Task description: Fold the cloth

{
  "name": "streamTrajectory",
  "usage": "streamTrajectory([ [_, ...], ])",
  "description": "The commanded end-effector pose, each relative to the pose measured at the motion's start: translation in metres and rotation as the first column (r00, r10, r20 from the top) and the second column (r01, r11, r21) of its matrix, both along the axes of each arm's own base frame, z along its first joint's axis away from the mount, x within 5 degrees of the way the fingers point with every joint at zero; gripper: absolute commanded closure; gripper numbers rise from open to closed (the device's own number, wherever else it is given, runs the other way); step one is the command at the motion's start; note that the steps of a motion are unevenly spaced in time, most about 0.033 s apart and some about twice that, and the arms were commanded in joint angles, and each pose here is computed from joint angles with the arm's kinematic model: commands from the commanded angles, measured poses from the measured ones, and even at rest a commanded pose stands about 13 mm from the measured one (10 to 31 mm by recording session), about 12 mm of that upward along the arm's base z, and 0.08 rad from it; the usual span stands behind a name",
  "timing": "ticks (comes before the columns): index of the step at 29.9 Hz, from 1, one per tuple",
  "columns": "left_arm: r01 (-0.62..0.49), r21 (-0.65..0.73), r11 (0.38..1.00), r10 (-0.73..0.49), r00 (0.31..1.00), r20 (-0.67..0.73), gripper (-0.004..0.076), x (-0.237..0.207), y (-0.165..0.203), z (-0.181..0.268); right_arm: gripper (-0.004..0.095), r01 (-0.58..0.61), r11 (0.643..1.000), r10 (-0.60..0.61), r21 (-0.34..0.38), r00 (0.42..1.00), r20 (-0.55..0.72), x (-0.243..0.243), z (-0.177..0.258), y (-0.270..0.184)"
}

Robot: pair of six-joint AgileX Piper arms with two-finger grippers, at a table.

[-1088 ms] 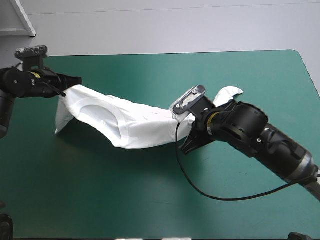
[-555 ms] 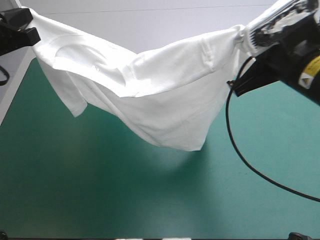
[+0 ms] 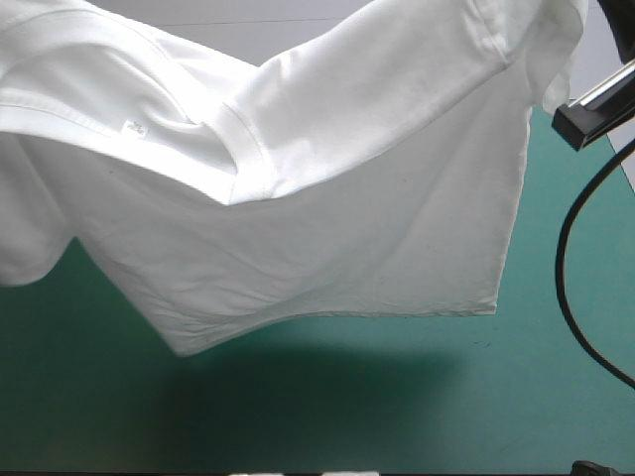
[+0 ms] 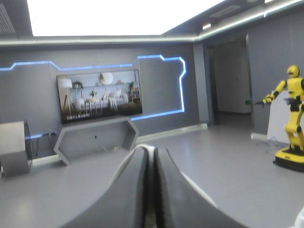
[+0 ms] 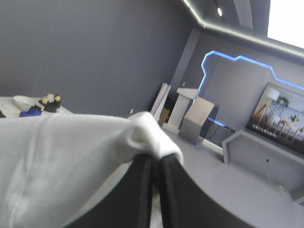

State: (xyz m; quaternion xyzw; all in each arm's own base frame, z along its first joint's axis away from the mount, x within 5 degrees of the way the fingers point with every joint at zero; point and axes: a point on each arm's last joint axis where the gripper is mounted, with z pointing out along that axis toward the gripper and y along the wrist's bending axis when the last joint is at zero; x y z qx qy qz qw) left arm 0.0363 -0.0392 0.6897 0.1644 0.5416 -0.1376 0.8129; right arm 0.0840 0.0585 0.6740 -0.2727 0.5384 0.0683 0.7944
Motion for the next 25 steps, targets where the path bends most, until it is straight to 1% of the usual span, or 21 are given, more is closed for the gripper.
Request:
streamTrajectory([
  [1, 0.029, -0.052, 0.998, -0.021, 0.989, 0.143, 0.0732, -0.013, 0.0, 0.012, 0.0922, -0.008, 0.998, -0.002, 0.067, 0.99, 0.144, -0.009, 0.015, -0.008],
  [4, 0.018, -0.044, 0.999, -0.012, 0.992, 0.122, 0.0732, -0.004, 0.001, 0.011, 0.0922, 0.044, 0.998, -0.048, 0.033, 0.991, 0.124, -0.001, 0.011, -0.004],
  [7, 0.0, -0.035, 0.999, 0.002, 0.999, 0.052, 0.0732, 0.019, 0.002, 0.006, 0.0922, 0.102, 0.995, -0.103, 0.014, 0.99, 0.092, 0.008, 0.008, 0.001],
  [11, -0.009, -0.041, 0.999, 0.006, 0.997, -0.08, 0.0732, 0.067, 0.004, -0.006, 0.0923, 0.193, 0.981, -0.193, 0.006, 0.98, 0.042, 0.024, 0.002, 0.008],
  [14, -0.031, -0.027, 0.999, 0.025, 0.979, -0.204, 0.0732, 0.109, 0.006, -0.022, 0.0923, 0.256, 0.966, -0.257, -0.024, 0.965, -0.049, 0.039, -0.008, 0.017],
  [16, -0.038, -0.022, 0.999, 0.03, 0.955, -0.296, 0.0732, 0.142, 0.007, -0.037, 0.0927, 0.313, 0.946, -0.323, -0.088, 0.938, -0.128, 0.056, -0.02, 0.029],
  [18, -0.049, -0.014, 0.999, 0.04, 0.917, -0.396, 0.0732, 0.18, 0.009, -0.058, 0.0927, 0.375, 0.918, -0.392, -0.13, 0.906, -0.159, 0.074, -0.032, 0.038],
  [20, -0.071, 0.006, 0.997, 0.065, 0.868, -0.493, 0.0732, 0.218, 0.012, -0.082, 0.0927, 0.41, 0.902, -0.43, -0.136, 0.88, -0.202, 0.097, -0.044, 0.046],
  [21, -0.077, 0.015, 0.997, 0.073, 0.838, -0.541, 0.0732, 0.237, 0.013, -0.096, 0.0927, 0.424, 0.893, -0.449, -0.151, 0.859, -0.244, 0.113, -0.055, 0.049],
  [23, -0.085, 0.028, 0.996, 0.084, 0.786, -0.612, 0.0732, 0.269, 0.015, -0.12, 0.0927, 0.422, 0.887, -0.461, -0.187, 0.814, -0.354, 0.15, -0.082, 0.051],
  [25, -0.078, 0.036, 0.996, 0.082, 0.749, -0.657, 0.0732, 0.299, 0.012, -0.141, 0.0927, 0.407, 0.893, -0.447, -0.189, 0.766, -0.461, 0.192, -0.113, 0.044],
])
